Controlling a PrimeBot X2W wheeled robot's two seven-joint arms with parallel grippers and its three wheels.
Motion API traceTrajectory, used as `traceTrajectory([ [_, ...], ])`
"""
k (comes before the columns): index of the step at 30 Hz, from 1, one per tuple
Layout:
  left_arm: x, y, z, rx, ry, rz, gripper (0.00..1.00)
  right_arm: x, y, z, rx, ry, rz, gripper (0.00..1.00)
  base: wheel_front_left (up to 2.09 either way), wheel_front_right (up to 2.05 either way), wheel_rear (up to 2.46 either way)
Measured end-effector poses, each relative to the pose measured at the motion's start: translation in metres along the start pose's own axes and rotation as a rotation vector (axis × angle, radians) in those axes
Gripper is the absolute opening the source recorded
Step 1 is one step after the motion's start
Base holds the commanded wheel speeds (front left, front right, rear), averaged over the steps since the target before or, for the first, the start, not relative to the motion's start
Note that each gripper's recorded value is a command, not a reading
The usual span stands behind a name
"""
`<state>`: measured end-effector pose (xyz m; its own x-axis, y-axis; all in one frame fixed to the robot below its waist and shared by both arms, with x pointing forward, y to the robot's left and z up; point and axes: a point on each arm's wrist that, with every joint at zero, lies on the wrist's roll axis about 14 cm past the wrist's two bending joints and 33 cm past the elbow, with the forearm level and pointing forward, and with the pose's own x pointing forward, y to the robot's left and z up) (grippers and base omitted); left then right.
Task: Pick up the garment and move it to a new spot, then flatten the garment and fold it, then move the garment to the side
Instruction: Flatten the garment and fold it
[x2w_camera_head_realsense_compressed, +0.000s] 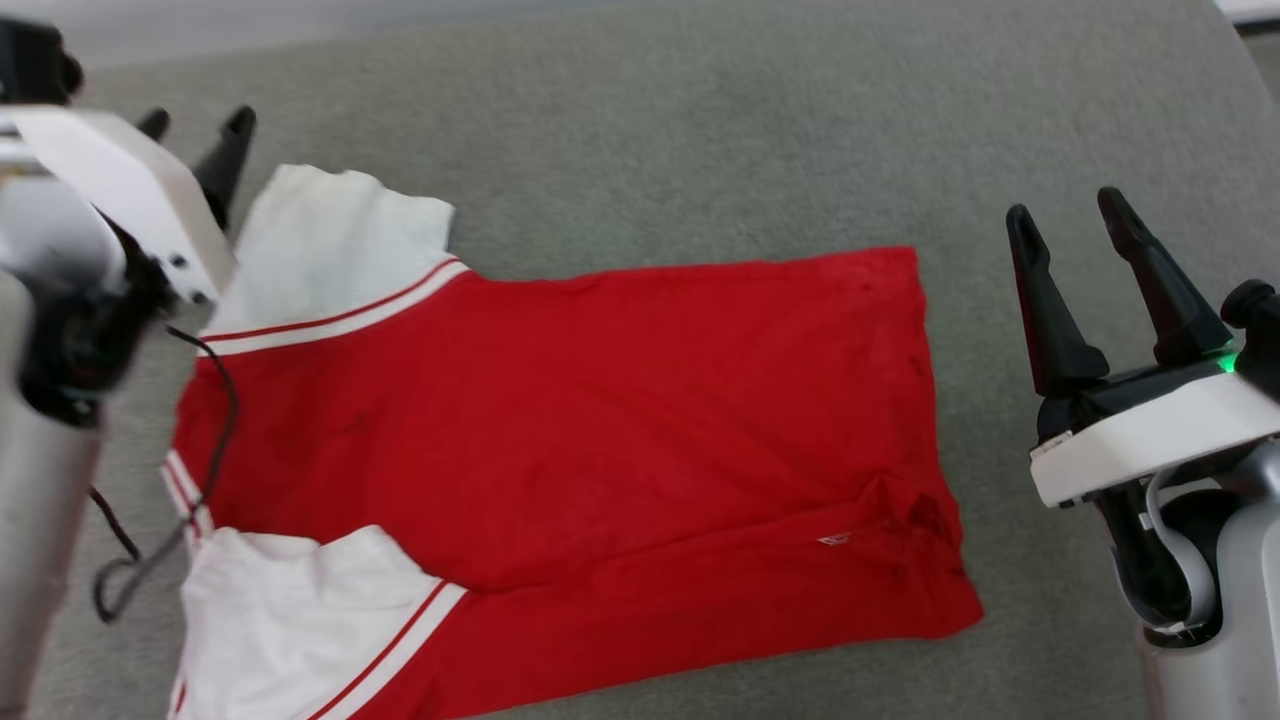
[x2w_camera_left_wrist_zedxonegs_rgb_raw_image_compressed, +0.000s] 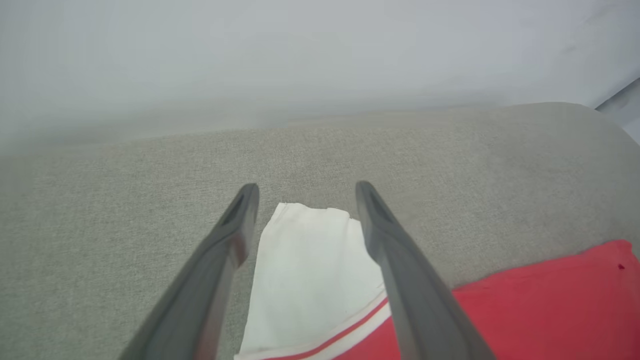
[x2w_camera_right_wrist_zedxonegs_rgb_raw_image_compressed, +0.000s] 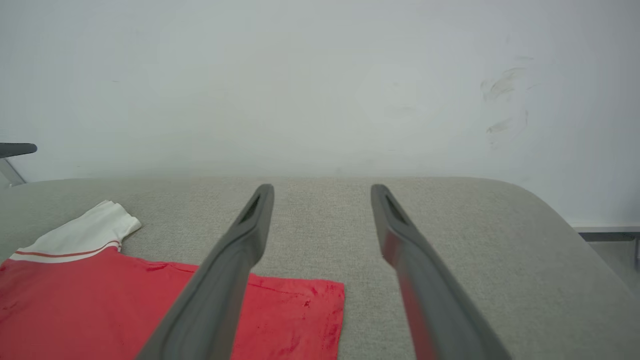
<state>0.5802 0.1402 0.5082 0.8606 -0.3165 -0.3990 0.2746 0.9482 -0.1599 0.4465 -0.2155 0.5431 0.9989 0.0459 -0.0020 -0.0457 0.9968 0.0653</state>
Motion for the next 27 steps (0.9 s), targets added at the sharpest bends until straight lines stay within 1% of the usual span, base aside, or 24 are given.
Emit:
traceTrajectory([
  [4, 0.031, -0.005, -0.009, 0.037, 0.142, -0.049, 1.0, -0.004, -0.014, -0.008, 0.007, 0.015, -0.051, 1.0, 0.0, 0.0, 0.0],
  [8, 0.053, 0.004, -0.03, 0.072, 0.312, -0.045, 1.0, -0.007, -0.025, -0.021, 0.014, 0.046, -0.093, 1.0, 0.0, 0.0, 0.0],
  [11, 0.066, 0.013, -0.051, 0.045, 0.428, -0.039, 1.0, -0.009, -0.033, -0.032, 0.014, 0.072, -0.12, 1.0, 0.0, 0.0, 0.0],
  [16, 0.079, 0.031, -0.096, 0.003, 0.605, 0.005, 1.0, -0.01, -0.038, -0.049, 0.03, 0.115, -0.145, 1.0, 0.0, 0.0, 0.0],
  [21, 0.088, 0.034, -0.121, -0.069, 0.698, 0.015, 1.0, -0.011, -0.042, -0.066, 0.04, 0.157, -0.163, 1.0, 0.0, 0.0, 0.0],
  [22, 0.088, 0.033, -0.123, -0.088, 0.713, 0.014, 0.86, -0.011, -0.043, -0.068, 0.048, 0.164, -0.164, 1.0, 0.0, 0.0, 0.0],
  [23, 0.088, 0.033, -0.125, -0.106, 0.722, 0.014, 0.45, -0.011, -0.043, -0.07, 0.053, 0.171, -0.165, 1.0, 0.0, 0.0, 0.0],
  [24, 0.089, 0.033, -0.125, -0.119, 0.719, 0.016, 0.16, -0.011, -0.042, -0.072, 0.056, 0.173, -0.164, 1.0, 0.0, 0.0, 0.0],
  [25, 0.089, 0.033, -0.125, -0.131, 0.719, 0.019, 0.0, -0.01, -0.041, -0.073, 0.062, 0.177, -0.161, 1.0, 0.0, 0.0, 0.0],
  [27, 0.088, 0.035, -0.126, -0.138, 0.712, 0.028, 0.0, -0.01, -0.041, -0.075, 0.072, 0.19, -0.158, 1.0, 0.0, 0.0, 0.0],
])
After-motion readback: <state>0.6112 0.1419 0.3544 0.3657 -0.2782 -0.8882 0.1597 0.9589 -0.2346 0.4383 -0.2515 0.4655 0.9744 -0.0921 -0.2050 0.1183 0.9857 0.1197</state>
